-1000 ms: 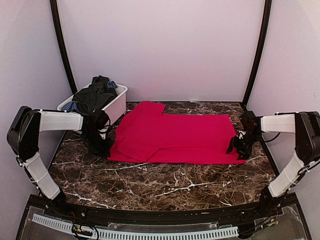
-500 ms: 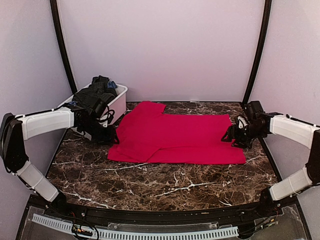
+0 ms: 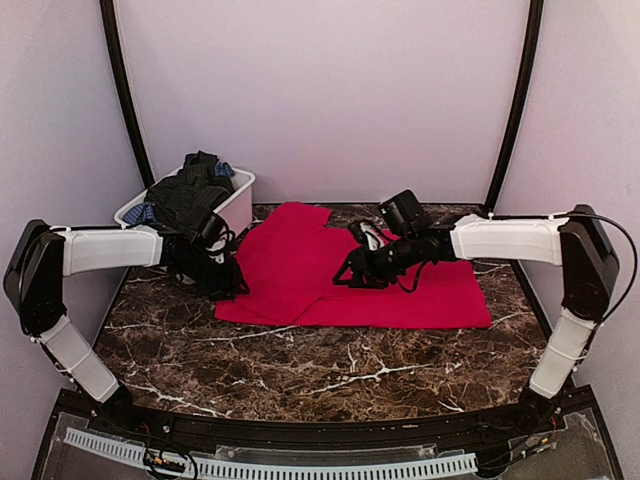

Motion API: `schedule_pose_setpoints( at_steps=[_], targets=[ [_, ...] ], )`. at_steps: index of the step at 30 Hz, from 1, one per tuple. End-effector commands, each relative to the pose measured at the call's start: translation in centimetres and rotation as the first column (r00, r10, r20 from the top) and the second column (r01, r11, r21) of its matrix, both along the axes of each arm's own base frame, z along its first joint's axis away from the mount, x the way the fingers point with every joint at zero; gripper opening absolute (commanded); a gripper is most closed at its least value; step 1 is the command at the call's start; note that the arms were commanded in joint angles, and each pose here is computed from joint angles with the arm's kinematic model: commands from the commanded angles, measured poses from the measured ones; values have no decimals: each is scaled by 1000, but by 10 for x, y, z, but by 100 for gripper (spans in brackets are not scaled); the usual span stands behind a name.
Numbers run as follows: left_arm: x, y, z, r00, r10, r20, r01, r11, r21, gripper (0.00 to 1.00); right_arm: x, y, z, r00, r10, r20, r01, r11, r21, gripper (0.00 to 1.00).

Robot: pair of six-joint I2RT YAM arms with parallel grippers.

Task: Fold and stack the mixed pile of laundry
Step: Adjust the 1/3-folded T-shirt at the center of the board.

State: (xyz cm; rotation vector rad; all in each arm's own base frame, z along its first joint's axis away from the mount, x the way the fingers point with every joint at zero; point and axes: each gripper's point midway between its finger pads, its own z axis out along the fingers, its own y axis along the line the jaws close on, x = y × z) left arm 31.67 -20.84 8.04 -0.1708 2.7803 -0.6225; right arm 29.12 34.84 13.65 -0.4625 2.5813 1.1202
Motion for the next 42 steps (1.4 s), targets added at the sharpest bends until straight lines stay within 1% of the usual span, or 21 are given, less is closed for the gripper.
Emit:
schedule_pose_setpoints(
  at_steps=[1, 5, 9, 16, 21, 25, 28, 31, 32, 34, 36, 38, 40, 42],
  targets=[
    [8, 22, -9, 997, 82, -11, -82, 996, 27, 37, -8, 74, 4, 995, 89, 42, -91, 995, 33, 48],
    [16, 28, -5, 996, 93, 1, -93, 995, 25, 37, -21, 116, -19, 989, 148, -1, -148, 989, 18, 45],
    [19, 30, -6, 995, 96, -3, -96, 995, 19, 37, -30, 134, -39, 985, 168, -30, -169, 986, -19, 42],
    [21, 27, -10, 996, 90, -10, -90, 996, 4, 38, -34, 139, -68, 987, 132, -88, -138, 988, -67, 42],
    [24, 25, -14, 996, 92, -16, -92, 996, 2, 38, -32, 134, -85, 988, 108, -108, -121, 986, -114, 42],
    [24, 24, -18, 996, 91, -23, -91, 996, 2, 38, -30, 136, -93, 989, 101, -110, -114, 986, -125, 41],
    [24, 26, -19, 995, 92, -27, -92, 996, 12, 38, -26, 135, -100, 990, 86, -115, -103, 983, -149, 39],
    [24, 27, -22, 995, 91, -31, -91, 996, 18, 37, -24, 133, -104, 990, 72, -121, -91, 984, -155, 32],
    [23, 27, -24, 995, 91, -36, -91, 996, 21, 37, -23, 132, -104, 990, 66, -121, -85, 984, -155, 27],
    [23, 27, -25, 995, 89, -39, -88, 996, 24, 37, -22, 130, -104, 991, 55, -124, -74, 985, -154, 20],
    [24, 27, -26, 996, 85, -39, -84, 996, 27, 36, -21, 129, -103, 991, 48, -125, -67, 986, -150, 10],
    [26, 26, -28, 996, 82, -40, -81, 996, 31, 36, -22, 130, -100, 991, 49, -123, -65, 989, -136, 3],
    [27, 26, -29, 996, 80, -43, -78, 996, 32, 35, -20, 130, -97, 992, 44, -120, -60, 989, -132, 0],
    [27, 25, -31, 996, 78, -48, -76, 997, 29, 33, -19, 130, -96, 993, 42, -113, -57, 990, -129, 0]
  ],
)
